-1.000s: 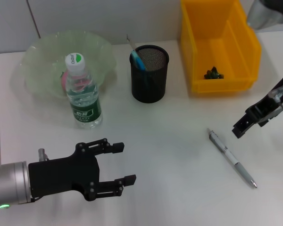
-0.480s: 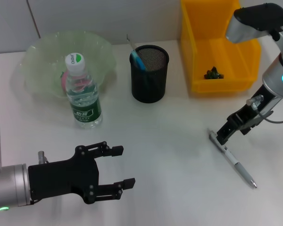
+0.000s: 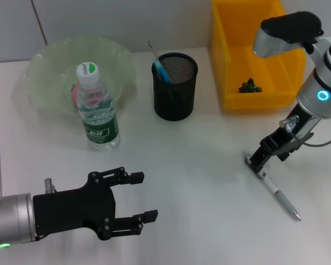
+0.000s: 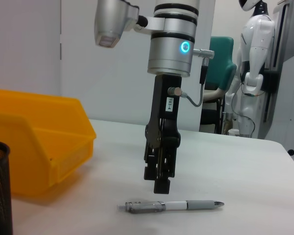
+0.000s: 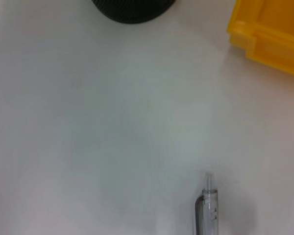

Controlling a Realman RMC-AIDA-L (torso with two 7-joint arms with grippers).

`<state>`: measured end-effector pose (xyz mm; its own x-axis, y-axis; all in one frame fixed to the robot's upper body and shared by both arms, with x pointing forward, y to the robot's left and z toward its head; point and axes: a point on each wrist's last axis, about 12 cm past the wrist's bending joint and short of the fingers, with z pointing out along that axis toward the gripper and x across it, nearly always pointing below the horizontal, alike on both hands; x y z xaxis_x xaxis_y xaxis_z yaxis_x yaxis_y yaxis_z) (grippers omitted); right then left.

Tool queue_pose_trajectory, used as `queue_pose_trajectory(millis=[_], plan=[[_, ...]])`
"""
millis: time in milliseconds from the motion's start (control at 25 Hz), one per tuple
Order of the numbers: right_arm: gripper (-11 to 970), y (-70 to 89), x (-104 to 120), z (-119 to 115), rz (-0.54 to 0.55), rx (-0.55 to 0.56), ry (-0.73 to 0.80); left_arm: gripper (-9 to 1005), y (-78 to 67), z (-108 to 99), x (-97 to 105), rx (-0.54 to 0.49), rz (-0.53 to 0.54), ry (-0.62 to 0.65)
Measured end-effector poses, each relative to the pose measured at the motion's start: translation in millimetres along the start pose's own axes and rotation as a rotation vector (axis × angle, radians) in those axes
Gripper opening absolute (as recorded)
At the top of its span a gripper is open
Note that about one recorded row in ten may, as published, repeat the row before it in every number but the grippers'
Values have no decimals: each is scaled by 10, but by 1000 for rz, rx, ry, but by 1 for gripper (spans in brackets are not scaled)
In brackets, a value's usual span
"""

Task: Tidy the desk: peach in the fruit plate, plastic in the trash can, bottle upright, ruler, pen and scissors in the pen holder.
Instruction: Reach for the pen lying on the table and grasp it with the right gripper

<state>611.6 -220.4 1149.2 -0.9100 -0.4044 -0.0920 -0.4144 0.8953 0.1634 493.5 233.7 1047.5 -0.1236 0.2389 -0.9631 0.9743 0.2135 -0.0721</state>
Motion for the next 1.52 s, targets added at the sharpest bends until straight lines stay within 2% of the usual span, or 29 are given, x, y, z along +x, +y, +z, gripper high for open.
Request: queue_pose_trajectory(millis=[440,840,1520], plan=[[734,26,-41,96,6,6,6,785,-17,-17,27,7,3,7],[733,107,-106,167,-38,72,1,785,-40,-37,64,12,0,24],[645,124,-111,227,-36,69,3,785,-33,-25,55,14,3,24]])
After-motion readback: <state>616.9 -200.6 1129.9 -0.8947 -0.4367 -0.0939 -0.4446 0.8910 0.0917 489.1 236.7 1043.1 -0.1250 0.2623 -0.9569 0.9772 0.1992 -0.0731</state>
